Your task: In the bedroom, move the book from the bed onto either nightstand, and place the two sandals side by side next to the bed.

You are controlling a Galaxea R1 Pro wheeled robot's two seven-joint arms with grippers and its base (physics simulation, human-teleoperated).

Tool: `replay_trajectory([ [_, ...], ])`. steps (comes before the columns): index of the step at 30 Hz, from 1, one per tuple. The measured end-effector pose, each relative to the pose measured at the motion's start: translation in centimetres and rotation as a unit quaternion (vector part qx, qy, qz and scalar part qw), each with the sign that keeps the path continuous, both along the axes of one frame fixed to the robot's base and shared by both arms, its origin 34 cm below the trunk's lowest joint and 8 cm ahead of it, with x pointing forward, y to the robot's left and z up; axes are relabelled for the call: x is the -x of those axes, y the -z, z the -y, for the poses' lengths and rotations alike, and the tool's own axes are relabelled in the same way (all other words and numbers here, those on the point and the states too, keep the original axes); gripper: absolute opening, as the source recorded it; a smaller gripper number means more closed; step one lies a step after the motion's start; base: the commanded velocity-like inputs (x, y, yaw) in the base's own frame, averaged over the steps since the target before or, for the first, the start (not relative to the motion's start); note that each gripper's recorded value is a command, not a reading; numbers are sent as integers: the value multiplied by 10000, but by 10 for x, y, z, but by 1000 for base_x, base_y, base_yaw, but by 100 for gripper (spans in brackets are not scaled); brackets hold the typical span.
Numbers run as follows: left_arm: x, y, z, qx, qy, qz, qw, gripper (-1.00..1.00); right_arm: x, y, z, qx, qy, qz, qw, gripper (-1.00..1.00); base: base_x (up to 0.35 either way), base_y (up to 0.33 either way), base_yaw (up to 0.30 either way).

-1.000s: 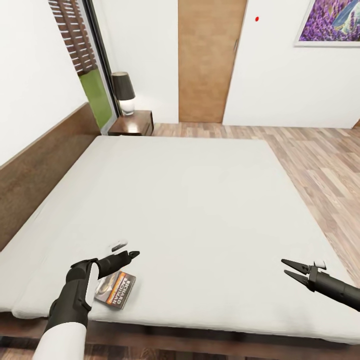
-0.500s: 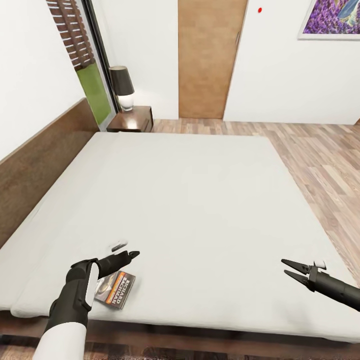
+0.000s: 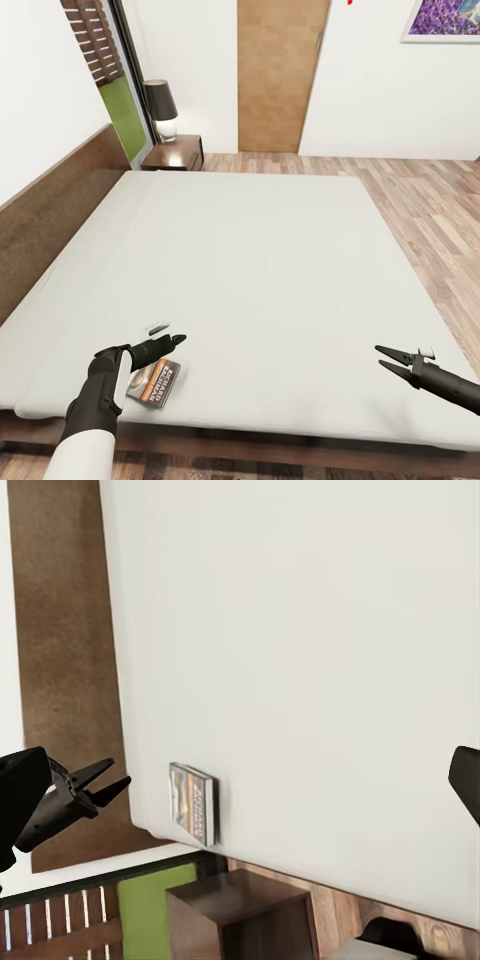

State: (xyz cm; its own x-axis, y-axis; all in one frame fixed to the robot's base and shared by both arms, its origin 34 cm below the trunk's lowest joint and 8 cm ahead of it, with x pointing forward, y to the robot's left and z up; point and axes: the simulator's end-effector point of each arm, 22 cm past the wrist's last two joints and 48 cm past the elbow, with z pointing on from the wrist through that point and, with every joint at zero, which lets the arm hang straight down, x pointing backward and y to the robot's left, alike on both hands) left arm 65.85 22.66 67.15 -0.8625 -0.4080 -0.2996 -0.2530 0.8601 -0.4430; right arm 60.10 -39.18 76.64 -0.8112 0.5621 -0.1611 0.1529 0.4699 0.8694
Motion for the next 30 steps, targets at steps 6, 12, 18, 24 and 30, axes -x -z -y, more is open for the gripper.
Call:
replay_trajectory([
  [6,2,5,0,-1,0,-46,10000,100,2,4,0,0,0,-47,10000,100,0,0,0],
  [12,5,10,0,-2,0,-90,10000,100,3,8,0,0,0,-92,10000,100,158,0,0],
  [18,7,15,0,0,0,-142,9999,100,5,13,0,0,0,-142,9999,100,91,0,0],
  [24,10,20,0,0,0,-189,9998,100,6,18,0,0,0,-189,9998,100,6,0,0],
  [30,13,24,0,0,0,-235,9997,100,8,22,0,0,0,-235,9997,100,103,0,0],
])
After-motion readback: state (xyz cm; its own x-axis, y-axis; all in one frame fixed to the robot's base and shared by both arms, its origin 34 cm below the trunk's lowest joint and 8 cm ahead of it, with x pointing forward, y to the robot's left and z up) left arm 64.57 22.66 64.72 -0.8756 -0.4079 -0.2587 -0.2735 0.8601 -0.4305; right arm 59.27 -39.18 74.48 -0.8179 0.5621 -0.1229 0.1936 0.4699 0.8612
